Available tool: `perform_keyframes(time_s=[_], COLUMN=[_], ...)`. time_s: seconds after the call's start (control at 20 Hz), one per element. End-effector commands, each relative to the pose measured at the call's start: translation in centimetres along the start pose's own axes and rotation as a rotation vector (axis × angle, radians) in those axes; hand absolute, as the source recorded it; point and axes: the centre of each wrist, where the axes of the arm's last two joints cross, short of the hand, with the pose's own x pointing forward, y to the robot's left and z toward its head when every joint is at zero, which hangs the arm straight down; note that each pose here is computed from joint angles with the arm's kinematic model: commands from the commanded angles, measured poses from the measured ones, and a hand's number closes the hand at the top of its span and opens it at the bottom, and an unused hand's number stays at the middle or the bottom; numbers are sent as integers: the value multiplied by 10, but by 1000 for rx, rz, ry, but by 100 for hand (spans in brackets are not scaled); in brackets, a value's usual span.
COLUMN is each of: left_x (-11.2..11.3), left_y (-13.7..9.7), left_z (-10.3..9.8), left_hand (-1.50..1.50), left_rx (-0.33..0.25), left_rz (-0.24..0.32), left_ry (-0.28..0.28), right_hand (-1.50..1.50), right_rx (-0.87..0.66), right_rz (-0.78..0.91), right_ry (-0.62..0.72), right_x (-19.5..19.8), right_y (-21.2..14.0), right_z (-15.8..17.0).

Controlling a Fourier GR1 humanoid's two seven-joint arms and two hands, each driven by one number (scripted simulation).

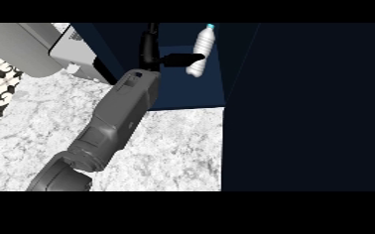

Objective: Pick up the bottled water, place it into the cabinet and close the cabinet

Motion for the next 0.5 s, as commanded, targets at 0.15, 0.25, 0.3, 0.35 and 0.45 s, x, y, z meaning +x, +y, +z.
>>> perform_keyframes(time_s=[0.15, 0.25, 0.3, 0.35, 0.45], left_x=[-25, -26, -29, -32, -33], left_y=[26, 34, 35, 25, 31], left_z=[17, 16, 19, 29, 31], left_hand=[-150, -150, -150, -150, -150], left_rx=[-29, -27, -26, -42, -73], left_rz=[100, 126, 145, 173, 179], left_ry=[-54, -61, -65, -51, -62], right_hand=[-150, -150, -150, -150, -150], right_rx=[-33, -33, -28, -37, -71], right_rz=[8, 16, 18, 19, -1], right_ry=[9, -3, 8, 3, 20], right_x=[14, -7, 17, 12, -4], right_y=[-6, -5, -1, -6, -3], right_z=[16, 14, 0, 3, 14])
